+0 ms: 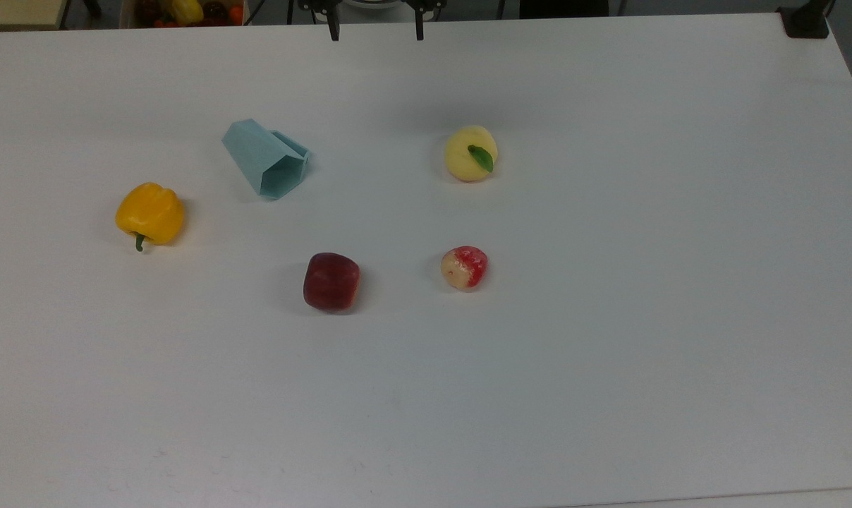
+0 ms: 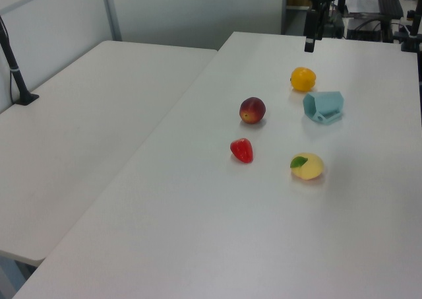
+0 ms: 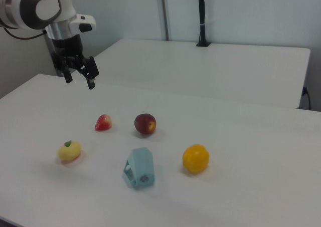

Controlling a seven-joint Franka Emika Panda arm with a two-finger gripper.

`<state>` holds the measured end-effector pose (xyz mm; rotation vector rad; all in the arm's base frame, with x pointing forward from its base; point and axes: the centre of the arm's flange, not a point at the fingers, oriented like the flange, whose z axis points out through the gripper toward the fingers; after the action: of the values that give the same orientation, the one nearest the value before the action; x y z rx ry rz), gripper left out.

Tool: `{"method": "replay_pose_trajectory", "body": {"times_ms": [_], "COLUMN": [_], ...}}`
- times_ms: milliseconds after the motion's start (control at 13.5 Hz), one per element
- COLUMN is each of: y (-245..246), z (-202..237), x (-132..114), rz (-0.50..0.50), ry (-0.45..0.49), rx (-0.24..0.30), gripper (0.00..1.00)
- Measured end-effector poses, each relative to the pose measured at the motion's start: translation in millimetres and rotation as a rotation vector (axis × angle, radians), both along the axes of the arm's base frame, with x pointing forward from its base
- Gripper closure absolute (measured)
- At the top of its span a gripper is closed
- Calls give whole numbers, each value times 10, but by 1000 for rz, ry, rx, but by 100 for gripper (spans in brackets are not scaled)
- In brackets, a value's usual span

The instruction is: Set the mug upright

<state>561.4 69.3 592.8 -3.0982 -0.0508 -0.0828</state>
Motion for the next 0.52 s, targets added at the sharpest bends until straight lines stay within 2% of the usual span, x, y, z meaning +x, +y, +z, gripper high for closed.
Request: {"method": "replay_pose_trajectory", "body": {"times_ms": [519], "y": [18], "z": [105], "x": [116], "rz": [-24], "ry": [18], "rx": [-4], "gripper": [0]}}
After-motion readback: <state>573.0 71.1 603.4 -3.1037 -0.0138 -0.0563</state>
